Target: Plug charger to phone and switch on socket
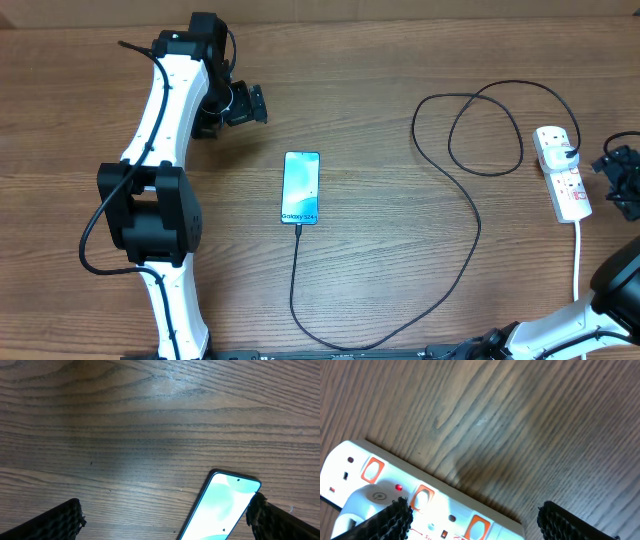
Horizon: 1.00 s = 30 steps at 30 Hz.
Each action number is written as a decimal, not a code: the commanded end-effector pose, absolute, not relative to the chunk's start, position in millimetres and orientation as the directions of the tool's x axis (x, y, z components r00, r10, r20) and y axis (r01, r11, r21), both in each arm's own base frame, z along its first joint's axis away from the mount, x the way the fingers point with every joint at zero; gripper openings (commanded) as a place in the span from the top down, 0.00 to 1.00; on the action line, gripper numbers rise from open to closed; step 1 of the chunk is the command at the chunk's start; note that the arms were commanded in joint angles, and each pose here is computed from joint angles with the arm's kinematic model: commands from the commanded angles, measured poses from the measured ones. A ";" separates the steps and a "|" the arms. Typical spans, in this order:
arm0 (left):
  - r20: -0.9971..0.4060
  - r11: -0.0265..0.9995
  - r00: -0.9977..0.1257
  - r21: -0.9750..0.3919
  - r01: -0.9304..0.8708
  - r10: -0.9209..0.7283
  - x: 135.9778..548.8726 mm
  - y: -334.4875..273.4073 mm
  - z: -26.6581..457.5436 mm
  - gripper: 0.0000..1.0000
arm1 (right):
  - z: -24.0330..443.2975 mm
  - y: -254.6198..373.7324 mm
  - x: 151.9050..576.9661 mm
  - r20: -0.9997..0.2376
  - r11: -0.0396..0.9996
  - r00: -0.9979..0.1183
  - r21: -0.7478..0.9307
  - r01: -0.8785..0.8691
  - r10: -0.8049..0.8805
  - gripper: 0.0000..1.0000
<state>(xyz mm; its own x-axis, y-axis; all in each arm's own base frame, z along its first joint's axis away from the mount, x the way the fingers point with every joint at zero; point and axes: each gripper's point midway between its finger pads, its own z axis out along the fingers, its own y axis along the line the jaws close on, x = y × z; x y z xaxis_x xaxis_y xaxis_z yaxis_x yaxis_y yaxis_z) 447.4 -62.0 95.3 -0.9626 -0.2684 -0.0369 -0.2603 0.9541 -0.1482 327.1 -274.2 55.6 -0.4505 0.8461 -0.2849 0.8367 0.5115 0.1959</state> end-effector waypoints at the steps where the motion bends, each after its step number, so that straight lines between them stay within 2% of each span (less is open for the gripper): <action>1: -0.062 0.955 -0.962 -0.151 -0.254 -0.265 450.9 -62.1 104.0 0.00 | 60.8 -265.3 333.8 -0.303 0.539 -0.472 0.200 0.818 0.828 0.18; 6: -0.062 0.955 -0.962 -0.151 -0.254 -0.265 450.9 -62.1 104.0 0.00 | 47.6 -261.6 330.9 -0.319 0.553 -0.490 0.146 0.820 0.811 0.17; 14: -0.062 0.955 -0.962 -0.151 -0.254 -0.265 450.9 -62.1 104.0 0.00 | 29.5 -258.0 327.3 -0.330 0.552 -0.484 0.152 0.820 0.810 0.14; 30: -0.062 0.955 -0.962 -0.151 -0.254 -0.265 450.9 -62.1 104.0 0.00 | 29.1 -256.8 329.7 -0.334 0.556 -0.485 0.163 0.815 0.808 0.14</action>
<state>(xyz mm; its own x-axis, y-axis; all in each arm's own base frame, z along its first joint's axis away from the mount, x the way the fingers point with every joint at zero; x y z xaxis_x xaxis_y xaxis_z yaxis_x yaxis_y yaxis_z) 447.4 -62.0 95.3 -0.9626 -0.2684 -0.0369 -0.2603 0.9541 -0.1482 330.1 -257.4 23.1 -0.4842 0.8146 -0.3193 0.8179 0.5511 0.1656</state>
